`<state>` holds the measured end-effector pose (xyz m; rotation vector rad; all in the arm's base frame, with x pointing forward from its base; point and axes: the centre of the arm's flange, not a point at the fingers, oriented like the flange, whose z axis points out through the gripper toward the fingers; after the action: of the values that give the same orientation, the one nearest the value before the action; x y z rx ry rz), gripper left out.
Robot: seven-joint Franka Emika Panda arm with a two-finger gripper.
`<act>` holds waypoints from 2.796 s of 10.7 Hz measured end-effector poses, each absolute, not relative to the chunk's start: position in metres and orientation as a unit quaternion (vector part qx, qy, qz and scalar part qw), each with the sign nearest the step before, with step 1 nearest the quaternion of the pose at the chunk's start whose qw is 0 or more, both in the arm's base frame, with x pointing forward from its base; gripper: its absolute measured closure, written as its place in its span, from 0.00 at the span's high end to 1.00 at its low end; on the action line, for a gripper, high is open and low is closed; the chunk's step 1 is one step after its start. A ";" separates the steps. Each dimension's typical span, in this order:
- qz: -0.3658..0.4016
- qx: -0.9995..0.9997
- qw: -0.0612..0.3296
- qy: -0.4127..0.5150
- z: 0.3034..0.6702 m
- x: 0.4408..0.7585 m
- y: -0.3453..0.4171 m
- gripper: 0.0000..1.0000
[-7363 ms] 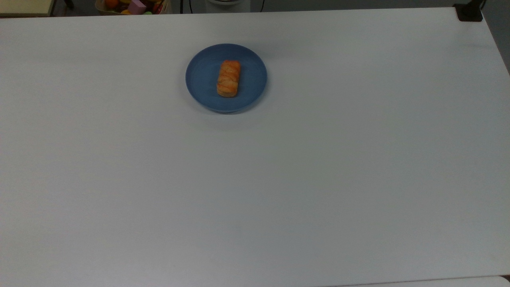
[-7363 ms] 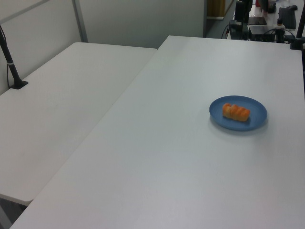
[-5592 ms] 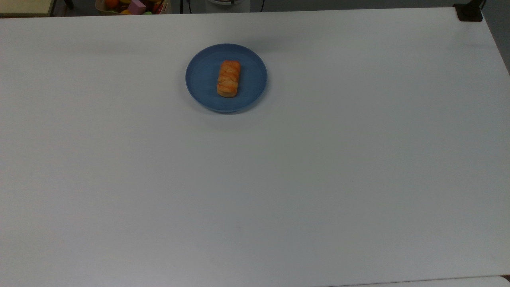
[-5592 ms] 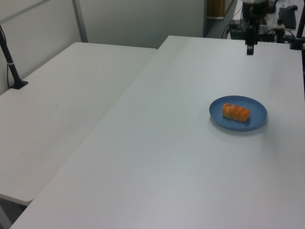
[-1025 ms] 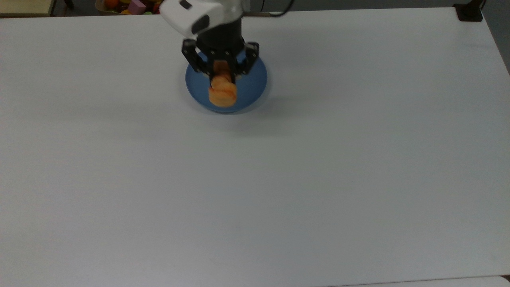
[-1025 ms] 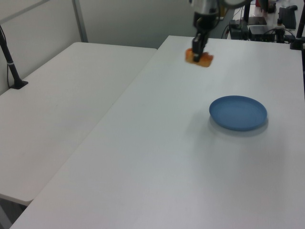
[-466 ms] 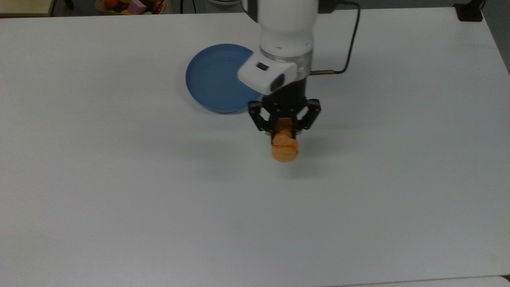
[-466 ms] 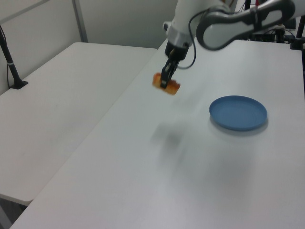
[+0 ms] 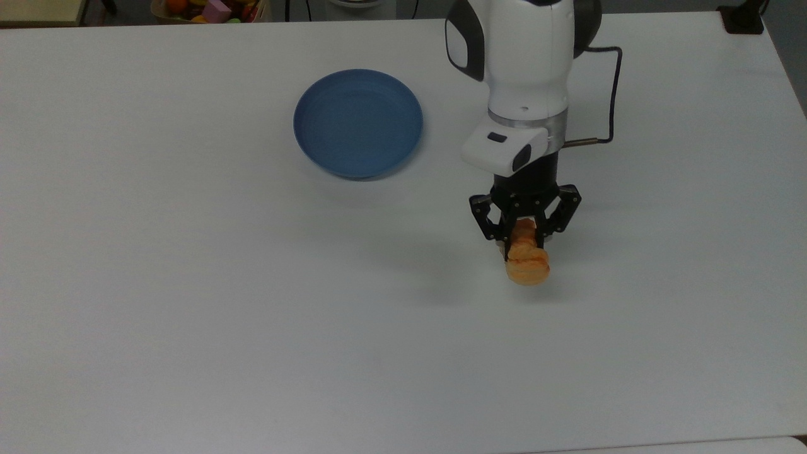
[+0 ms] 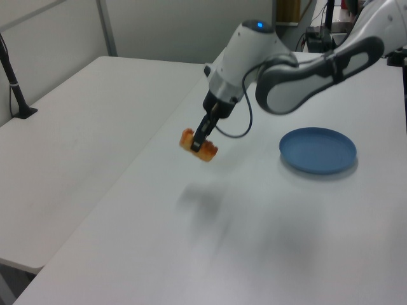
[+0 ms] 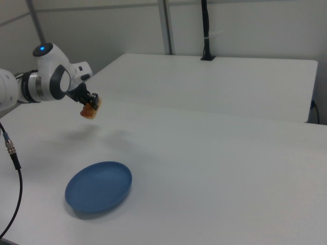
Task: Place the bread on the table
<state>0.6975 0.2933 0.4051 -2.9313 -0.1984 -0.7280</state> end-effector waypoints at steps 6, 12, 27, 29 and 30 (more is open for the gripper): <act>-0.288 -0.951 0.076 -0.081 0.326 0.705 0.317 0.48; -0.279 -0.954 0.073 -0.082 0.308 0.705 0.318 0.74; -0.168 -0.985 0.007 -0.033 0.503 0.665 0.203 1.00; -0.100 -0.994 -0.019 -0.042 0.529 0.638 0.150 1.00; -0.077 -0.996 -0.024 -0.046 0.546 0.622 0.125 1.00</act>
<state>0.6216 0.1247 0.5462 -3.1767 -0.1459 -0.2468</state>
